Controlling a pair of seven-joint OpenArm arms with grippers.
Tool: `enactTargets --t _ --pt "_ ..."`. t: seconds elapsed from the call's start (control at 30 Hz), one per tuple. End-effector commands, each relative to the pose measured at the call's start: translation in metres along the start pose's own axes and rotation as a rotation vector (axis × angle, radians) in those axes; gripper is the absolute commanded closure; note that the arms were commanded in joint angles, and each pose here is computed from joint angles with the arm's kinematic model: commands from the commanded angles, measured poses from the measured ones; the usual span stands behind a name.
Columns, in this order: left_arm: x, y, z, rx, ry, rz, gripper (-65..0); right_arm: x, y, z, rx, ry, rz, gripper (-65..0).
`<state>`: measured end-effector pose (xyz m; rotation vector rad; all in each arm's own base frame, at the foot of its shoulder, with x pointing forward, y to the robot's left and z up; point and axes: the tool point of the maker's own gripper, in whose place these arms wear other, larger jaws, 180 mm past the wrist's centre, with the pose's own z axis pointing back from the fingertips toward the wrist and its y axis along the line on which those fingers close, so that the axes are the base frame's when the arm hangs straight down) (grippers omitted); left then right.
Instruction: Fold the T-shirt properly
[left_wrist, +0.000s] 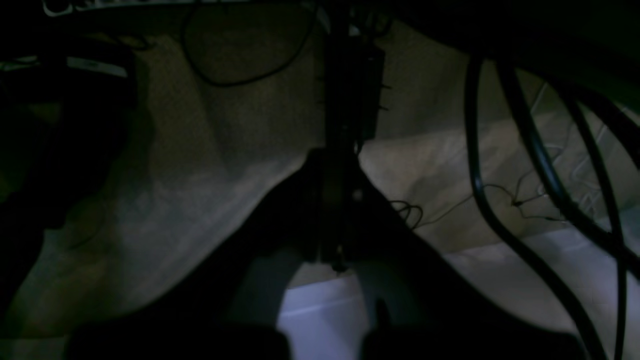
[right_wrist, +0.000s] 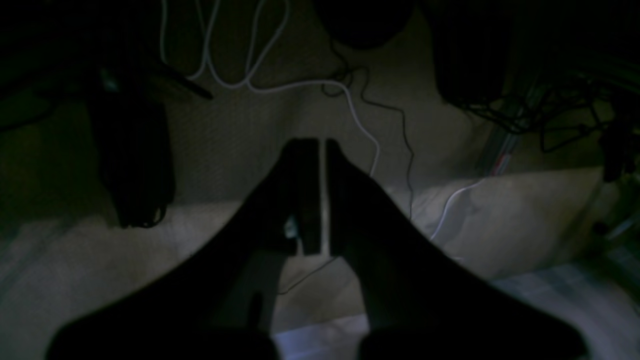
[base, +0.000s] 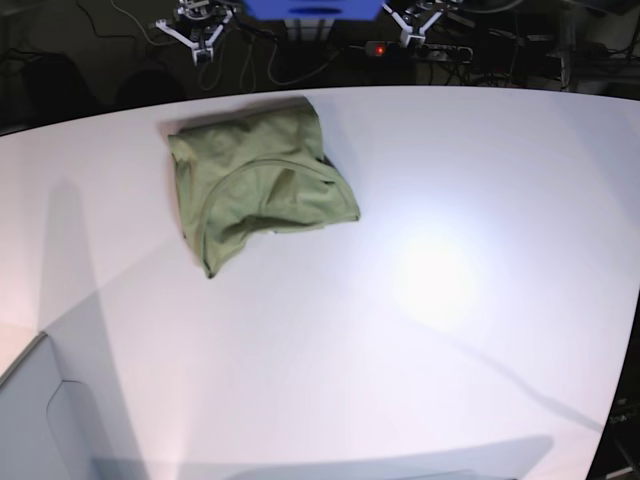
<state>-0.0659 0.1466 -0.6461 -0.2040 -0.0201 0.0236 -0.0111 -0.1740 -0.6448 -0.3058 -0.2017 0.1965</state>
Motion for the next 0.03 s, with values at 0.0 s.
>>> enactTargets --t 0.0 --pt "-0.0046 0.0017 0.0013 0.002 0.003 0.007 0.0 0.0031 -0.0053 -0.0004 -0.023 -0.014 -0.001 0.0"
